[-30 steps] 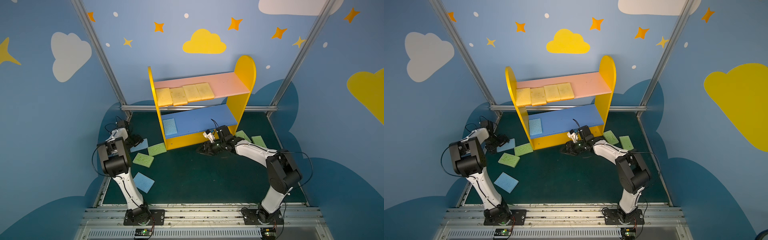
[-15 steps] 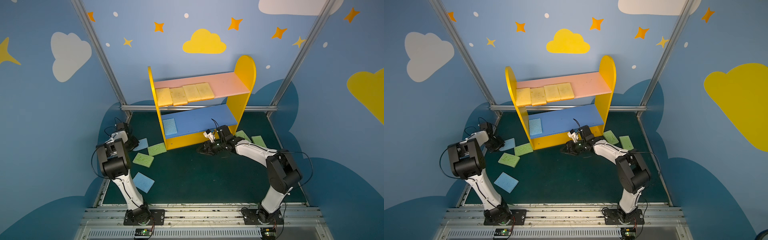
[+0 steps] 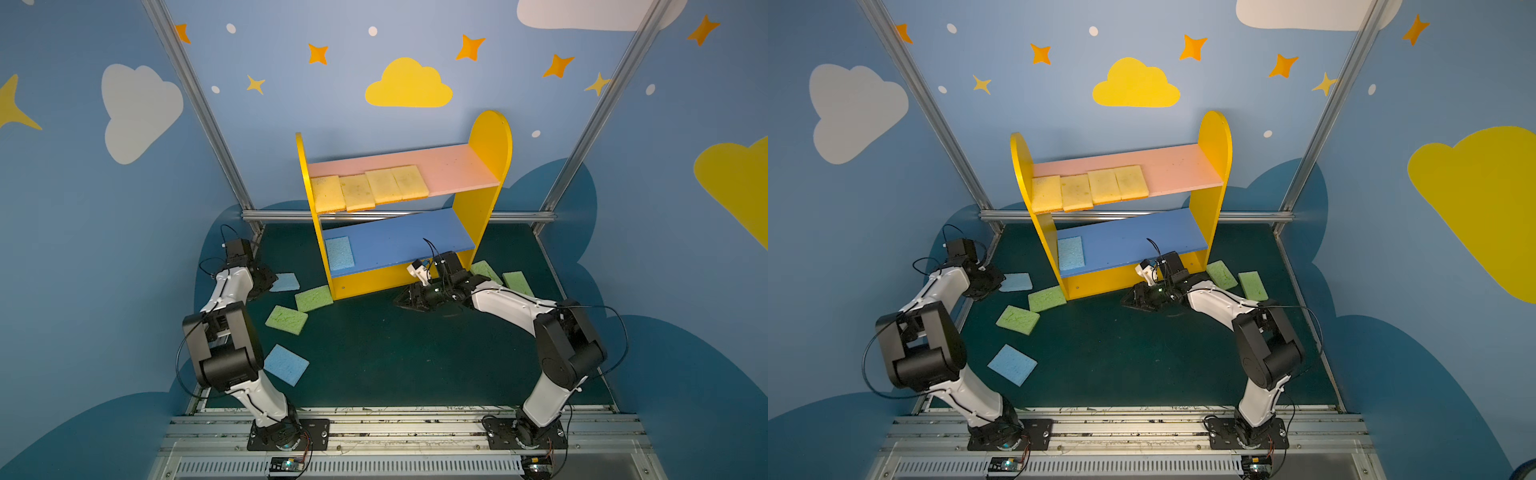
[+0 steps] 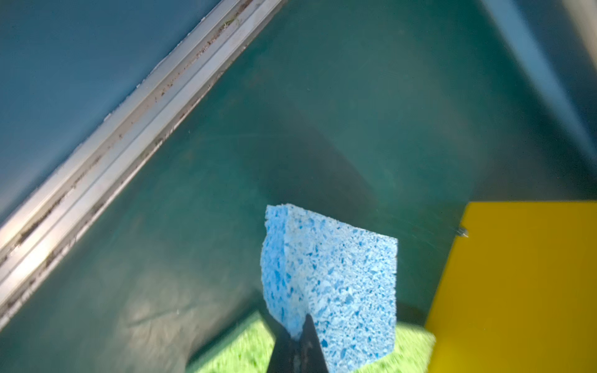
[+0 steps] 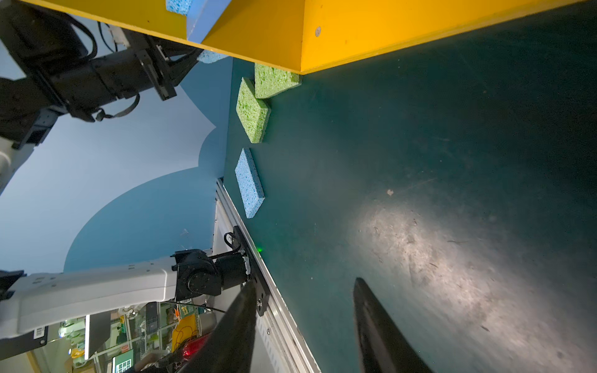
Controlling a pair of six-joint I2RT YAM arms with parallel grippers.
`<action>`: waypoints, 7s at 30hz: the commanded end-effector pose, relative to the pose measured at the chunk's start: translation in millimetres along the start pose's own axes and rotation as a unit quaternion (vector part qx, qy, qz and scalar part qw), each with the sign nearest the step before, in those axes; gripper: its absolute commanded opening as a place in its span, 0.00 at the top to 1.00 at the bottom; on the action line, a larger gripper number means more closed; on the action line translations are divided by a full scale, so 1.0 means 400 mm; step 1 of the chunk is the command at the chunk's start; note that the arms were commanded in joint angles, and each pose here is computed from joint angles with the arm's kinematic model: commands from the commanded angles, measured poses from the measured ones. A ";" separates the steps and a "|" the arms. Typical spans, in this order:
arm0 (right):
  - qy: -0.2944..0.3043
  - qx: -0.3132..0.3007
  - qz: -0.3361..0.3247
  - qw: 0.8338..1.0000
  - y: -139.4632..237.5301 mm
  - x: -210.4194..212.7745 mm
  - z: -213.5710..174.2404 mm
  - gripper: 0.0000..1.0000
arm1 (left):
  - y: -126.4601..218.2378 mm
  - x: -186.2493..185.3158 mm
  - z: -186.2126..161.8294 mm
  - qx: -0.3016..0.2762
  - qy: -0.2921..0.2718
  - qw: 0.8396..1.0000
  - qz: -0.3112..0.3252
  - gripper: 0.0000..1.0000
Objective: Place and organize the cleaning sponges onto the shelf
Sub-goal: 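Carry the blue sponge toward the right gripper and set it down with the left gripper, then grasp the blue sponge with the right gripper while the left gripper draws back, then lift the blue sponge and carry it to the blue shelf with the right gripper, then lower the blue sponge onto the blue shelf beside the first and open the right gripper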
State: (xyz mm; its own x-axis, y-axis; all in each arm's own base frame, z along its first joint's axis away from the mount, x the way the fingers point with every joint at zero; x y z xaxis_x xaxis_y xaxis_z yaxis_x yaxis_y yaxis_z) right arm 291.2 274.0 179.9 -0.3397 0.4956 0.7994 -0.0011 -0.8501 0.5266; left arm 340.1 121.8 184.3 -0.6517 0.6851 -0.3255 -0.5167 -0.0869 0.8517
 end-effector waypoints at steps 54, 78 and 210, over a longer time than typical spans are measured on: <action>-0.138 -0.023 -0.100 0.985 0.166 -0.231 -0.147 0.46 | 0.041 -0.458 -0.846 0.174 -0.323 0.879 -0.306 0.19; -0.157 -0.034 -0.116 0.980 0.128 -0.340 -0.083 0.47 | 0.069 -0.311 -0.913 0.177 -0.343 0.885 -0.262 0.00; -0.027 -0.107 -0.015 0.994 -0.080 0.064 0.405 1.00 | 0.142 -0.045 -0.719 0.090 -0.254 0.929 -0.253 0.01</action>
State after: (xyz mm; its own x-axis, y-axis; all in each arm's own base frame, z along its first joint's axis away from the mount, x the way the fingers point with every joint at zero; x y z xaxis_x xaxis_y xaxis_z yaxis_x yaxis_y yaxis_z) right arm 435.1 346.1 215.0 -0.2704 0.5312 0.8030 -0.1821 -0.8472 0.4991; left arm 165.3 -104.8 123.5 0.0155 0.8598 -0.5105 -0.5690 0.4274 0.7026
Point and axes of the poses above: each gripper's point midway between its finger pads, its own y axis back along the fingers, its own x axis along the line the jaws close on, z = x × y, the point moved 8 cm from there along y, back along the fingers, and after that the axes turned 3 degrees about y, right-handed, at the moved point
